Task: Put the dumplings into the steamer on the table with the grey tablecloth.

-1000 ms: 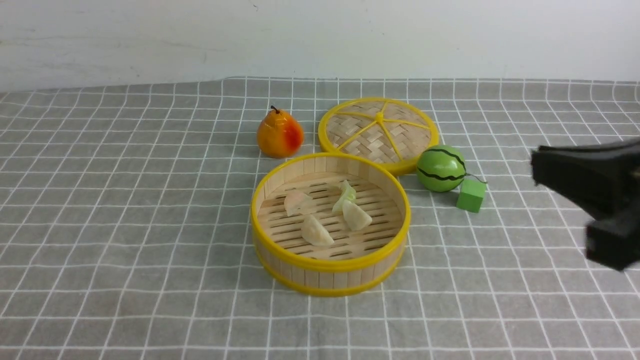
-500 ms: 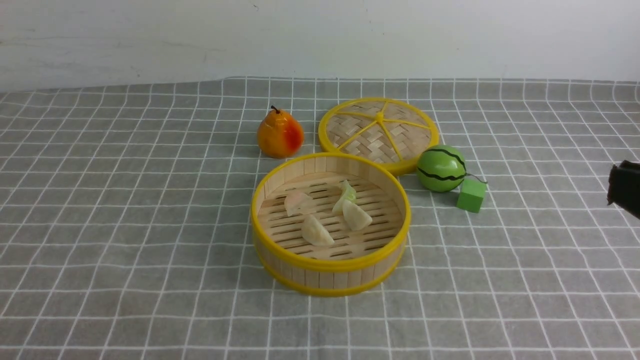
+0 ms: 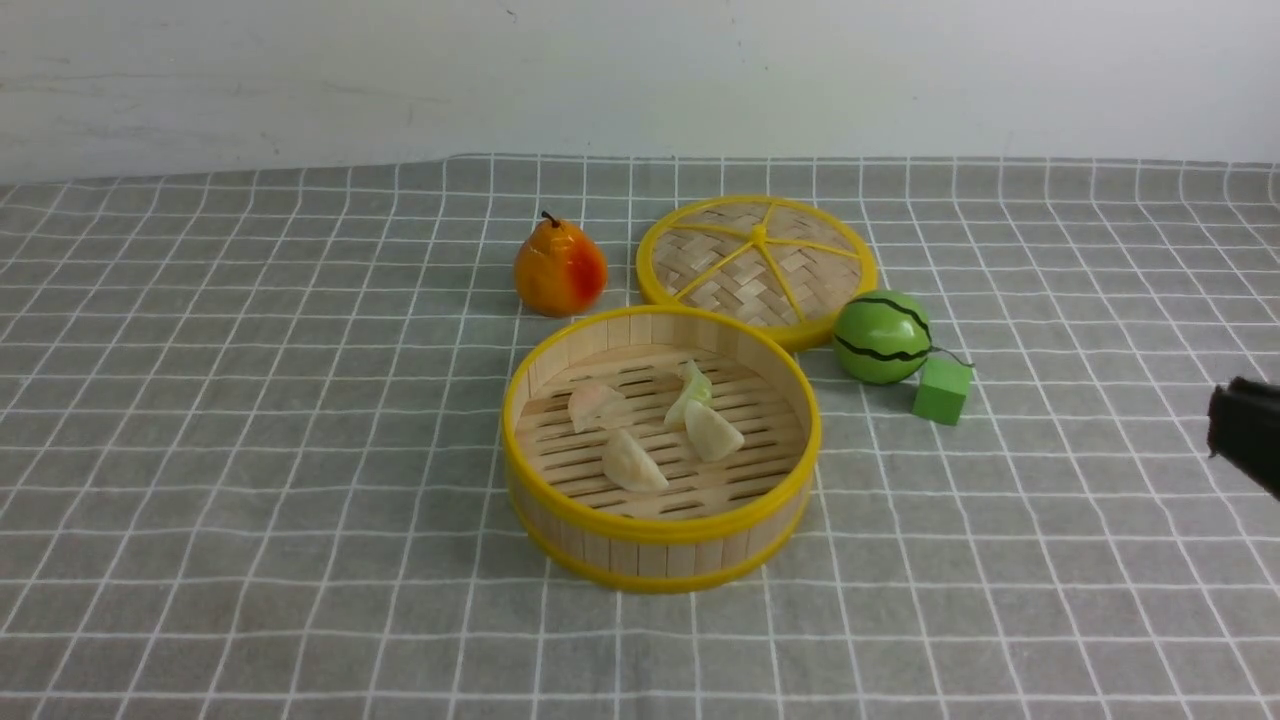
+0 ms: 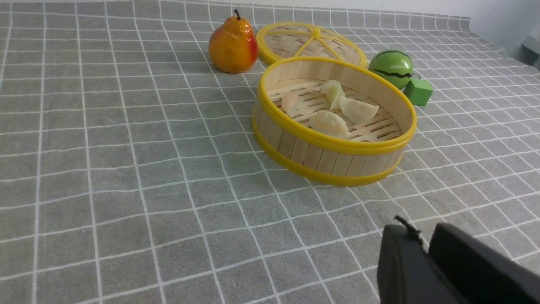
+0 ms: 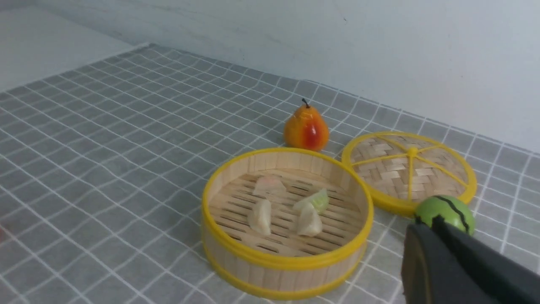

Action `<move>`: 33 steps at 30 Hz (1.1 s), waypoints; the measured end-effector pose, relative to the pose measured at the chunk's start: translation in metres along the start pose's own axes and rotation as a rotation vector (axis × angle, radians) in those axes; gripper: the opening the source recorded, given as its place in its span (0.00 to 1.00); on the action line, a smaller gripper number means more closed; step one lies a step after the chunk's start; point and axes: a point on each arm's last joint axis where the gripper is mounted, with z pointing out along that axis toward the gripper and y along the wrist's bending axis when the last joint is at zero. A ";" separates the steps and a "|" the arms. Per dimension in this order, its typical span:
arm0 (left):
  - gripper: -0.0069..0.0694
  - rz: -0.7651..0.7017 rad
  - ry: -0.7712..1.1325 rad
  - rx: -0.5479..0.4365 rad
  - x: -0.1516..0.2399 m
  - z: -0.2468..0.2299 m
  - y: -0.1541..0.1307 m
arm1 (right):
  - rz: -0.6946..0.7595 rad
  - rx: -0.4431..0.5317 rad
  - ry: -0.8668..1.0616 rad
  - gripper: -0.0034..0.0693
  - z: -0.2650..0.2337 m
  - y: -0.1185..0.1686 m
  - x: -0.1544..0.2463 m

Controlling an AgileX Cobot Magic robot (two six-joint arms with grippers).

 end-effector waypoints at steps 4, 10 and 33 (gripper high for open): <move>0.21 0.000 0.000 0.000 0.000 0.000 0.000 | 0.018 0.140 -0.025 0.02 -0.009 -0.012 0.043; 0.22 0.000 0.000 0.000 0.000 0.000 0.000 | 0.091 0.355 0.017 0.02 -0.027 -0.024 0.103; 0.24 0.000 0.001 0.000 0.000 0.000 0.000 | 0.243 0.553 0.131 0.02 -0.047 -0.025 0.168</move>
